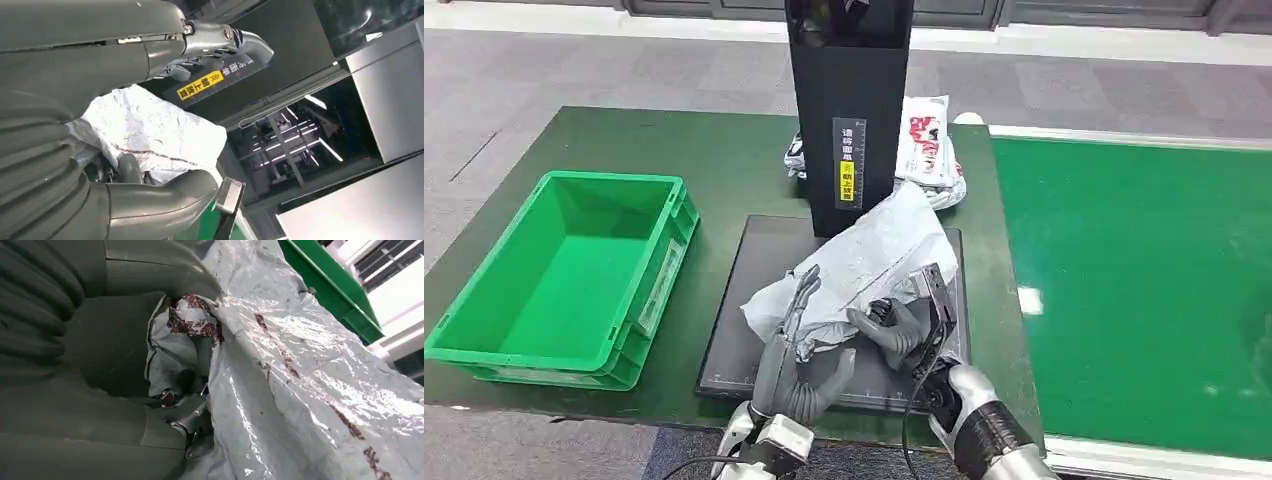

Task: Moved the parcel from conveyor to table for the left to box.

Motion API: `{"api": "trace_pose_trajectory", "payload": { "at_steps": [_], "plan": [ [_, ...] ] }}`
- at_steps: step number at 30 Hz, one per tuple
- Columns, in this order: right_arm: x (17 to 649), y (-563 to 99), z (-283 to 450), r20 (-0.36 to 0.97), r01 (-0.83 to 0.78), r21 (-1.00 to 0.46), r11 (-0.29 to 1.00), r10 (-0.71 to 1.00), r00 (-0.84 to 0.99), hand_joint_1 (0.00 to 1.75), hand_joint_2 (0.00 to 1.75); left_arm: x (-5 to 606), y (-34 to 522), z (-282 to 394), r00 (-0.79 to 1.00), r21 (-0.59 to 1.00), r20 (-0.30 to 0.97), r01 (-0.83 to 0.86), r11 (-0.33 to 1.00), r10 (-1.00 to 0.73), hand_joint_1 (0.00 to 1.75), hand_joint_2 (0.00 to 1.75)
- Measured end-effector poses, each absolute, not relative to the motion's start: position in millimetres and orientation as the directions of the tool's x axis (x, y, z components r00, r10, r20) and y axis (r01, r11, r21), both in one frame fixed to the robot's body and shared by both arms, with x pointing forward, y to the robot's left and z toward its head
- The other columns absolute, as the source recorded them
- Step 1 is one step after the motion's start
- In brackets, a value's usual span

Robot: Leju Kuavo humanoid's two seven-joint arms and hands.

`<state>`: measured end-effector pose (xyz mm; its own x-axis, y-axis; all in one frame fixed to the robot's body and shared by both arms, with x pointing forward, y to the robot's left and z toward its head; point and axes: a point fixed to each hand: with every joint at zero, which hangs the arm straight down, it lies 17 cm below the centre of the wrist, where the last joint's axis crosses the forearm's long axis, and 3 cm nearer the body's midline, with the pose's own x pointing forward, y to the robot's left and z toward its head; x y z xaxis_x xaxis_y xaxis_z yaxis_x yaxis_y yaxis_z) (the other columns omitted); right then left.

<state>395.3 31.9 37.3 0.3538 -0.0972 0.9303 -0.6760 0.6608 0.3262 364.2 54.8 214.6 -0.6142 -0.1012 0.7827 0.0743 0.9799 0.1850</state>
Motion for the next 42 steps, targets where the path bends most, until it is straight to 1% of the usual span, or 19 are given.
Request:
{"api": "trace_pose_trajectory", "payload": {
  "at_steps": [3, 7, 12, 19, 20, 25, 31, 34, 38, 42],
  "plan": [
    [410.2, 7.4, 49.7, 0.961, -0.651, 0.253, 0.716, -0.107, 0.256, 0.0, 0.0, 364.1, 62.3, 212.2, -0.608, 0.187, 0.785, 0.049, 0.981, -0.12, 0.0, 1.75],
    [413.2, -7.3, 60.6, 0.973, -0.651, 0.217, 0.728, -0.104, 0.208, 0.0, 0.0, 362.9, 67.6, 209.0, -0.601, 0.19, 0.788, 0.035, 0.981, -0.131, 0.0, 1.75],
    [405.8, -25.1, 95.5, 0.991, -0.631, 0.126, 0.765, -0.122, 0.049, 0.0, 0.0, 360.9, 71.8, 207.7, -0.6, 0.2, 0.786, 0.021, 0.979, -0.148, 0.0, 1.75],
    [395.0, -46.3, 137.0, 0.981, -0.594, 0.1, 0.798, -0.18, -0.076, 0.0, 0.0, 359.6, 75.7, 208.0, -0.6, 0.204, 0.784, 0.009, 0.979, -0.158, 0.0, 1.75],
    [392.3, -49.9, 143.4, 0.977, -0.588, 0.097, 0.803, -0.188, -0.096, 0.0, 1.75, 359.2, 75.7, 208.6, -0.602, 0.206, 0.782, 0.009, 0.979, -0.159, 0.0, 1.75],
    [387.2, -72.7, 172.6, 0.963, -0.543, 0.097, 0.834, -0.217, -0.162, 0.0, 1.75, 358.8, 72.0, 210.5, -0.604, 0.22, 0.781, 0.026, 0.975, -0.16, 0.0, 1.75],
    [382.7, -80.8, 184.0, 0.957, -0.543, 0.071, 0.837, -0.211, -0.201, 0.0, 1.75, 358.5, 69.6, 212.1, -0.606, 0.228, 0.779, 0.035, 0.973, -0.161, 0.0, 1.75],
    [377.9, -83.1, 196.9, 0.939, -0.546, 0.07, 0.835, -0.24, -0.246, 0.0, 1.75, 359.8, 68.5, 210.2, -0.599, 0.243, 0.781, 0.034, 0.969, -0.175, 0.0, 1.75],
    [371.3, -109.8, 221.0, 0.901, -0.478, 0.091, 0.874, -0.277, -0.335, 0.0, 1.75, 364.6, 72.0, 202.3, -0.576, 0.286, 0.785, 0.013, 0.958, -0.226, 0.0, 1.75],
    [366.7, -127.1, 233.0, 0.885, -0.442, 0.095, 0.892, -0.279, -0.373, 0.0, 1.75, 366.8, 75.5, 199.9, -0.569, 0.294, 0.786, 0.002, 0.956, -0.241, 0.0, 1.75]
  ]
}}
